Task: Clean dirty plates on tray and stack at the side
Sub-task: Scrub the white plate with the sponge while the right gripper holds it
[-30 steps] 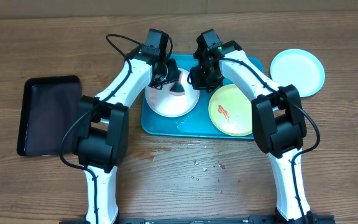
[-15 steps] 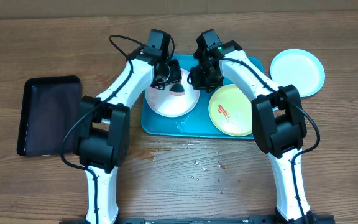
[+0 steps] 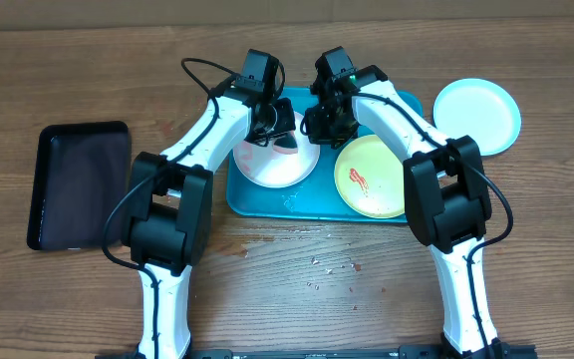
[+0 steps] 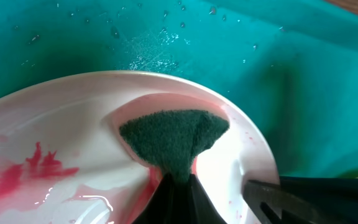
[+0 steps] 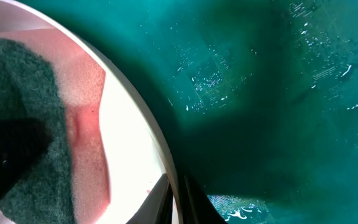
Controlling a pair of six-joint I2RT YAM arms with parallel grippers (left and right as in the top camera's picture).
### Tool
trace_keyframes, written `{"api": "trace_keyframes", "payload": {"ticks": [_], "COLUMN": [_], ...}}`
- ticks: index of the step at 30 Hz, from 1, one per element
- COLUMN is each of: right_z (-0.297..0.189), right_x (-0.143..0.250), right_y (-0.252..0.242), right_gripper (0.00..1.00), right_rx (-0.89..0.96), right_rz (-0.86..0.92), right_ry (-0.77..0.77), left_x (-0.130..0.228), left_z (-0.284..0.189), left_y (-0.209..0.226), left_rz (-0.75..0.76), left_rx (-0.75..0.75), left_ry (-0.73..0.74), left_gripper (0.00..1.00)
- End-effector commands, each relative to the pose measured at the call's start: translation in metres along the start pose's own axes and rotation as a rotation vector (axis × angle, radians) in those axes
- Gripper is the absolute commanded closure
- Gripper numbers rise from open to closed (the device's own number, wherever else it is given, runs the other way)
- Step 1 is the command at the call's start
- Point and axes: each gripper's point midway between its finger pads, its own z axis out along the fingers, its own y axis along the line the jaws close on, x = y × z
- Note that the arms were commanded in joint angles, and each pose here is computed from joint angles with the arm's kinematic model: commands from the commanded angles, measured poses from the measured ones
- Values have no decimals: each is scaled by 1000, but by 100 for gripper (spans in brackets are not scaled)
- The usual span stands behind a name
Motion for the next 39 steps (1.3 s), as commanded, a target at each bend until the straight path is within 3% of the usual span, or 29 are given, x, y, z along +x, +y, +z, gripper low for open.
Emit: {"api": "trace_keyframes", "payload": {"ticks": [1,8,13,20,24,29,35,39], "right_z": [12,12,12,12,12,12,12,12], "right_x": [10,11,11,10,10,10,10,10], "right_y": [-12,-12,-12,-12,-12,-12,-12,-12], "right_gripper": [92,92,92,92,92,92,92,92], "right_rx": [37,38,38,38,37,37,37,37], "right_rz": [10,7,7,7,6,6,7,7], "right_ry": [35,37,37,37,34,33,36,34], "left_x": [3,-7,-17,-41,-43,-13,19,15], "left_z": [13,-8,-28,-53,-54,-24,21,12], "left_y": [22,99,134,117,77,38,44,77], "left_rz": [-12,-47,-36,-27,-22,-27,11,24], "left_rx": [-91,-434,-578,-559,-392,-216,-274,-449], "left_ry": [2,-60,-83,-110,-72,38,133,100], "left_gripper": [96,96,96,96,96,96,96,96]}}
